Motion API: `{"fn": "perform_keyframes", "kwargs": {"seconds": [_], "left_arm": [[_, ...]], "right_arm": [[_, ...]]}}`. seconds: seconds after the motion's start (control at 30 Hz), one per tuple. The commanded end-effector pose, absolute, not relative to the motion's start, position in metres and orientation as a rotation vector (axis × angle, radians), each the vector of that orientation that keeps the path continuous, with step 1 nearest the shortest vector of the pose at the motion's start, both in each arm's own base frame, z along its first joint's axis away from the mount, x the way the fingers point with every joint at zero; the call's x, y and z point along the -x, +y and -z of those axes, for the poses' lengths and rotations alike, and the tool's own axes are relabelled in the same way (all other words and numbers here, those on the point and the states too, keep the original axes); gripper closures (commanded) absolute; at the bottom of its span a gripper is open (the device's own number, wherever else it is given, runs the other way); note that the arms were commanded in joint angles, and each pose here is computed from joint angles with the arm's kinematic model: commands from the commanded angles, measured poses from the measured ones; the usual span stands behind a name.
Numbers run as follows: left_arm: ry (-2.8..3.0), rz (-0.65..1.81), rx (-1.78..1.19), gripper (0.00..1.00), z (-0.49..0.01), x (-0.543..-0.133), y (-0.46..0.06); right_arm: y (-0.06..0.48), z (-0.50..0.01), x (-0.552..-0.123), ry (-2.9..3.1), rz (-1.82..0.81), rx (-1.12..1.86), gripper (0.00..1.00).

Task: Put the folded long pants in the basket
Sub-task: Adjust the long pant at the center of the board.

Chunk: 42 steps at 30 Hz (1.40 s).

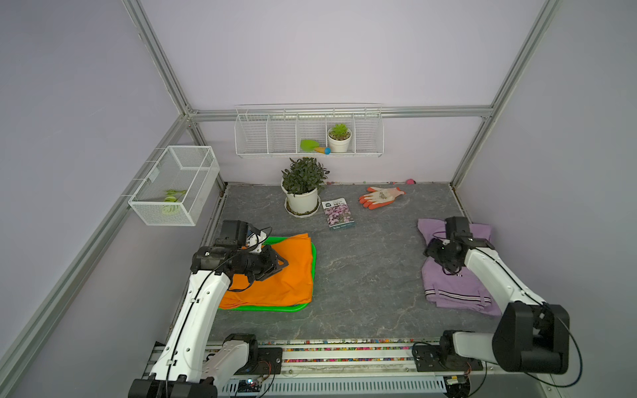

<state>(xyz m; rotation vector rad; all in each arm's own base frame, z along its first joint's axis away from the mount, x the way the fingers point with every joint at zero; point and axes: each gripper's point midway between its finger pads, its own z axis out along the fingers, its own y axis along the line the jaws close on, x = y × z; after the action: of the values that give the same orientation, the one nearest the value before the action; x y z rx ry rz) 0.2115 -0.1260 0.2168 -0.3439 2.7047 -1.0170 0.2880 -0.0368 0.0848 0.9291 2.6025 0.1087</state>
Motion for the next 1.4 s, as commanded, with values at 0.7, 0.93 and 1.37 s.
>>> {"fn": "perform_keyframes", "kwargs": {"seconds": [0.7,0.93,1.37], "left_arm": [[2.598,1.215,0.221,0.66,-0.249,-0.211,-0.149],[2.584,1.267,0.152,0.6,-0.261,-0.209,-0.173],[2.879,1.103,0.048,0.44,-0.164,-0.198,-0.327]], "right_arm": [[0.272,-0.083,-0.315,2.848,-0.74,-0.236,0.37],[0.177,-0.089,-0.336,2.852,-0.62,-0.252,0.35],[0.09,-0.092,-0.339,2.775,-0.613,-0.413,0.31]]}}
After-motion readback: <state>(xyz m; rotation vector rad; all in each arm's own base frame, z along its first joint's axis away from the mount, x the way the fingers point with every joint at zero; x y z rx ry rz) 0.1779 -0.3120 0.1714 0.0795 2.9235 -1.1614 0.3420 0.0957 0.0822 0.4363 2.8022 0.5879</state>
